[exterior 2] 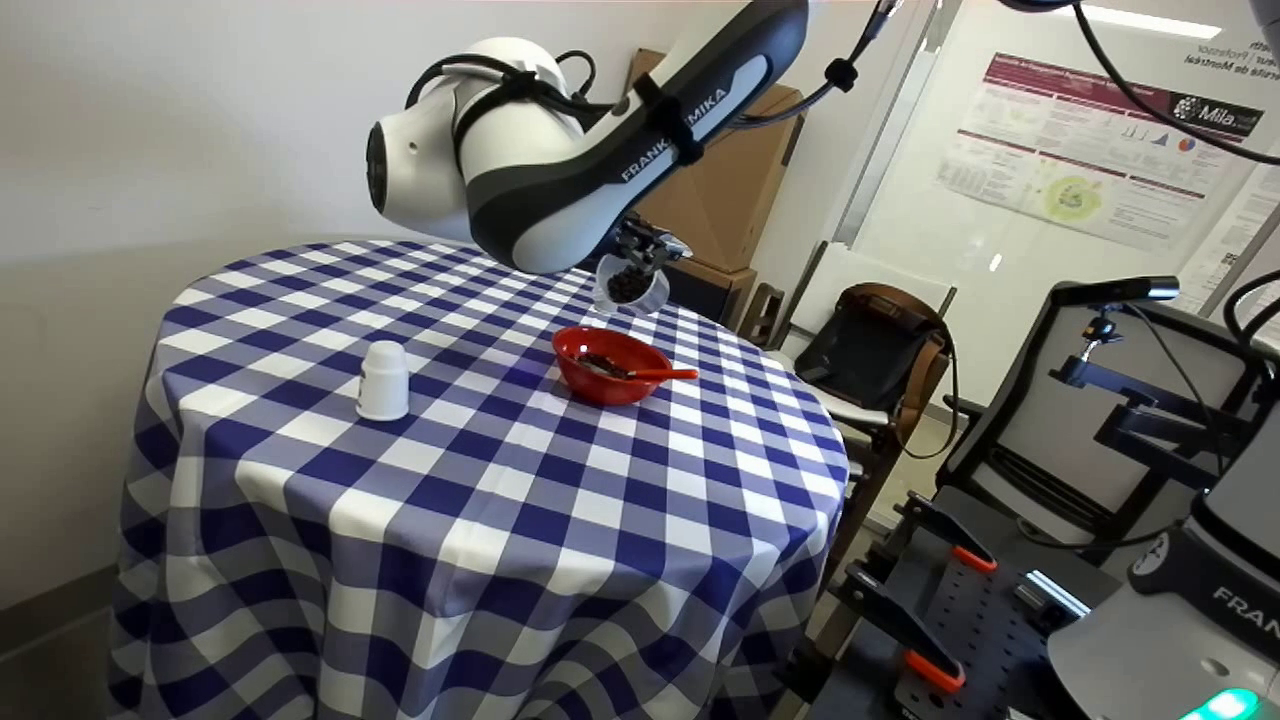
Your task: Pick up the jug and pour some of its contents into the bow
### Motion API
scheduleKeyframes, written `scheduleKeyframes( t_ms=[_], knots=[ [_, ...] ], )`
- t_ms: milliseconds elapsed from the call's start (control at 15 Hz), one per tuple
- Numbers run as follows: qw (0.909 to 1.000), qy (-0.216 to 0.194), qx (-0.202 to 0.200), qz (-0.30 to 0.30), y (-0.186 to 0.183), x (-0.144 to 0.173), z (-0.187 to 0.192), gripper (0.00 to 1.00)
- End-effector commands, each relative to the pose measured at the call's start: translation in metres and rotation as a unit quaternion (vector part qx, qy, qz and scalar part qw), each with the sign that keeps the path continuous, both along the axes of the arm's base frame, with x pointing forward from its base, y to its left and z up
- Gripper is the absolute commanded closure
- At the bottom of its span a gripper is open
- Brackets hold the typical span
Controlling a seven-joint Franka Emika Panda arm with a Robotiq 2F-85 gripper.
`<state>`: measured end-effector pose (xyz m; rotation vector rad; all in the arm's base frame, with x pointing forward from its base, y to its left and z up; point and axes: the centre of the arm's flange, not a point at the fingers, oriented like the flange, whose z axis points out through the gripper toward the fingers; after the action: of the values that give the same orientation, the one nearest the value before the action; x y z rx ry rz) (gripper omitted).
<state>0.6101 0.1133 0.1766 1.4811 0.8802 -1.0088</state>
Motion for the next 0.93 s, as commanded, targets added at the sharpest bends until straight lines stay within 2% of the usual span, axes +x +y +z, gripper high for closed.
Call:
scheduleKeyframes(
  t_ms=[0, 333, 867],
  knots=[
    [0.9976, -0.015, -0.065, 0.015, 0.01, 0.004, -0.014, 0.88],
    [0.9916, -0.017, -0.121, 0.04, 0.014, -0.004, -0.031, 0.88],
    [0.9831, -0.011, -0.17, 0.068, 0.017, -0.015, -0.05, 0.88]
  ],
)
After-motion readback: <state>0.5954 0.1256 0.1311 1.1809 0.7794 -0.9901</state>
